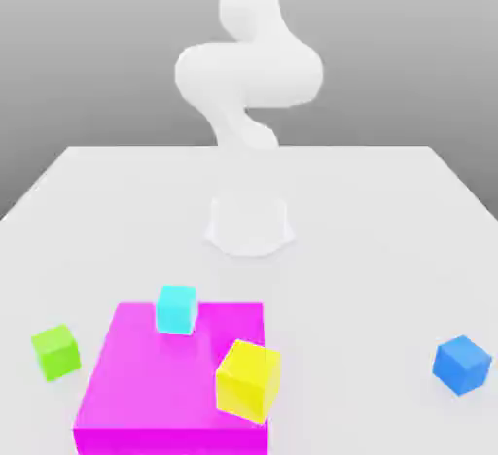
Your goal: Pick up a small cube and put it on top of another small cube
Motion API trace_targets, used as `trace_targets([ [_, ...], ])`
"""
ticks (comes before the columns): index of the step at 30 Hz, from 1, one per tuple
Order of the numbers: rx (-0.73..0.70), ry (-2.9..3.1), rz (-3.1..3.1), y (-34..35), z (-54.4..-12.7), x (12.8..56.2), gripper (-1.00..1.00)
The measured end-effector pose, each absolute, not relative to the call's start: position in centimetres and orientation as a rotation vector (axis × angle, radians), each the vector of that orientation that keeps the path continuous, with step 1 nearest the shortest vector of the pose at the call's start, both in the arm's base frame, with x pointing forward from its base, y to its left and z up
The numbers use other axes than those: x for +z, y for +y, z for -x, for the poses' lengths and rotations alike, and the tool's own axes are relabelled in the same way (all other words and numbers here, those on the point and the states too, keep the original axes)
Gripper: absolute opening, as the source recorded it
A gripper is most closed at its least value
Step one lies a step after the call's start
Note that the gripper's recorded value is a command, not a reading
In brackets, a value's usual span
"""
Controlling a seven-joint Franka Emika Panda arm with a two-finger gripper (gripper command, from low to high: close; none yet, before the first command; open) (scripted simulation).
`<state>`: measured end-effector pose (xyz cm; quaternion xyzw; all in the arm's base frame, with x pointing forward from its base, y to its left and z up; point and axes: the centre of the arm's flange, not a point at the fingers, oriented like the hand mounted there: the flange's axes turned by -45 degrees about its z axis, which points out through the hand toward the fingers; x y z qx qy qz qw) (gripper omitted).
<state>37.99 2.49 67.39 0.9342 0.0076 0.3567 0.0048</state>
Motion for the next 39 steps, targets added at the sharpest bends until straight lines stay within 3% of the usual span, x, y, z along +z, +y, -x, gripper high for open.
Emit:
trace_targets([
  [6,0.859,0.155,-2.979,9.0,-44.0,57.1,0.0],
  [13,0.576,0.331,-3.019,16.6,-46.4,44.1,0.0],
  [18,0.374,0.485,-3.038,22.2,-44.9,34.6,0.0],
  [26,0.04,0.689,-3.059,28.7,-38.3,20.7,0.0],
  [31,0.002,0.71,-3.062,29.4,-37.4,14.1,0.0],
  [32,0.001,0.711,-3.061,29.4,-37.3,13.3,-1.0],
  [39,0.002,0.711,-3.062,29.4,-37.3,13.3,-1.0],
])
